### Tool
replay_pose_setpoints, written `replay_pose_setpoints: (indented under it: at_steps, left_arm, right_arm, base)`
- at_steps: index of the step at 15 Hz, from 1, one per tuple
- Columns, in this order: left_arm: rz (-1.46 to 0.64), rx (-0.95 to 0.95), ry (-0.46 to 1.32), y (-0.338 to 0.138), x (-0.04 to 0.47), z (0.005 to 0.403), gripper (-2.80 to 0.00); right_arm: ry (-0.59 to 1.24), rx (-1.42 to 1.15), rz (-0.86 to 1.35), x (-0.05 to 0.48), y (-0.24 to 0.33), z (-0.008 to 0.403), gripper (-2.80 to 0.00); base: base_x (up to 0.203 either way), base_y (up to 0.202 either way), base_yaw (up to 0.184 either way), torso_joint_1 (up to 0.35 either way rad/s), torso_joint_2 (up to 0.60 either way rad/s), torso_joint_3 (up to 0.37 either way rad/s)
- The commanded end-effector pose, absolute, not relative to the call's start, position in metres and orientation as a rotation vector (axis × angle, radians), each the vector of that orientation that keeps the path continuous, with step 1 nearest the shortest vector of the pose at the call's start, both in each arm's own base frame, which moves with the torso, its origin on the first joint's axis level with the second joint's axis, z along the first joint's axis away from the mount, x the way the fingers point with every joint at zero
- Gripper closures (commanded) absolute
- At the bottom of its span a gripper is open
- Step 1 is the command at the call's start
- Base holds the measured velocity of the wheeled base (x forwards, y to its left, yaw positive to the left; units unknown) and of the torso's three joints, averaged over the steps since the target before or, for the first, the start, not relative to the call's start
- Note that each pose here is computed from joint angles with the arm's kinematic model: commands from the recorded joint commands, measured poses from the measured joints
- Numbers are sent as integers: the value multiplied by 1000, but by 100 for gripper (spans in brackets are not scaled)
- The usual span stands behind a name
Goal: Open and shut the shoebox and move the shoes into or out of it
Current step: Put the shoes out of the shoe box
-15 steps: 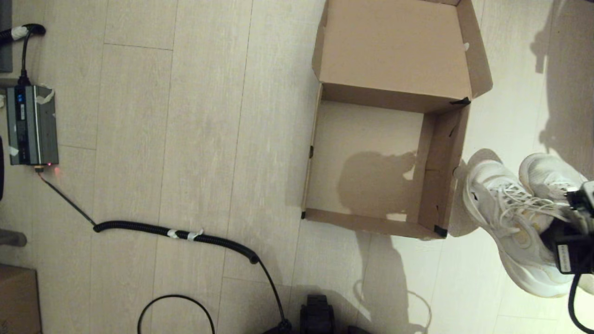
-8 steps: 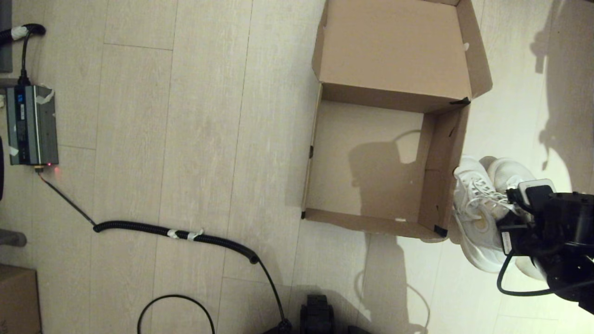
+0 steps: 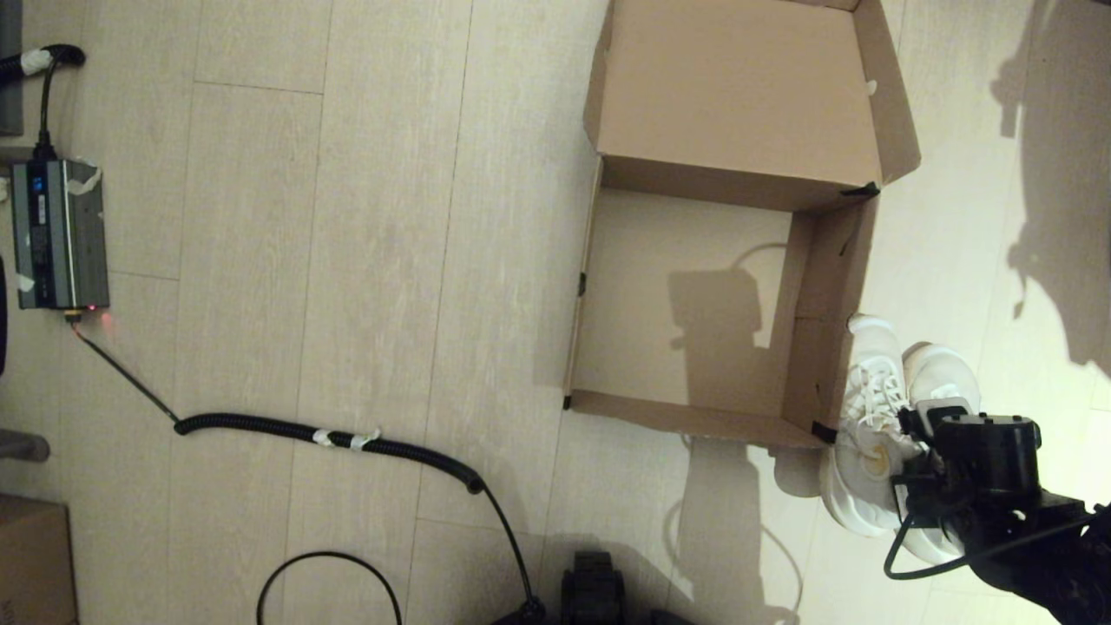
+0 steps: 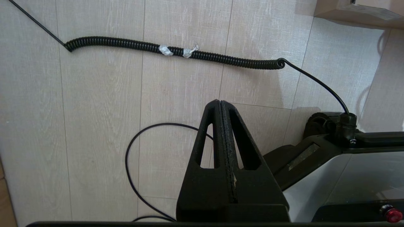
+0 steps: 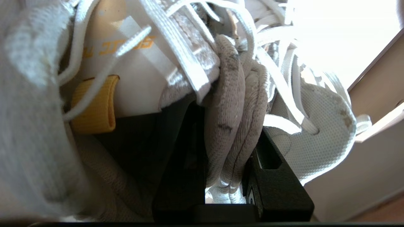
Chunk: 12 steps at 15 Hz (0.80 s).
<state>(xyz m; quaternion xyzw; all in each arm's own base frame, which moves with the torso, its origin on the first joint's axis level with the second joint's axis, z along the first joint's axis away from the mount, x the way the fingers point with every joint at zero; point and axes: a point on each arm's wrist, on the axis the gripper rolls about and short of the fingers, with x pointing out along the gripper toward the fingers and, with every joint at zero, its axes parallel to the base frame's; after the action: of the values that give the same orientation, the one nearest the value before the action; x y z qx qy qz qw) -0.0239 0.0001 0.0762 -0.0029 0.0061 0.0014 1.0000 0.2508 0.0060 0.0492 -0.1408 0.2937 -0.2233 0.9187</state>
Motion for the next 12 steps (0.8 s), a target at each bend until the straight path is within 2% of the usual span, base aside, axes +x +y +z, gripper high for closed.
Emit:
replay_pose_setpoints:
  at_steps: [1,4,5,12]
  left_arm:
    - [3,-6,14,0,-24,76,0]
    - [3,-6,12,0,-24,76,0]
    - [3,-6,12,0,-24,76,0]
    - [3,-6,14,0,-24,76,0]
  right_arm:
    - [663,-303,-454,248,6,35,0]
    - [686,-278,-447,242,6,25,0]
    - [675,-272,-445,241,6,25,-280]
    - [716,-221,-445,229,13,12,-280]
  base:
    - [0,0,0,0,0,0]
    - [0,0,0,0,0,0]
    - [0,0,0,0,0,0]
    - [0,0,0,0,0,0]
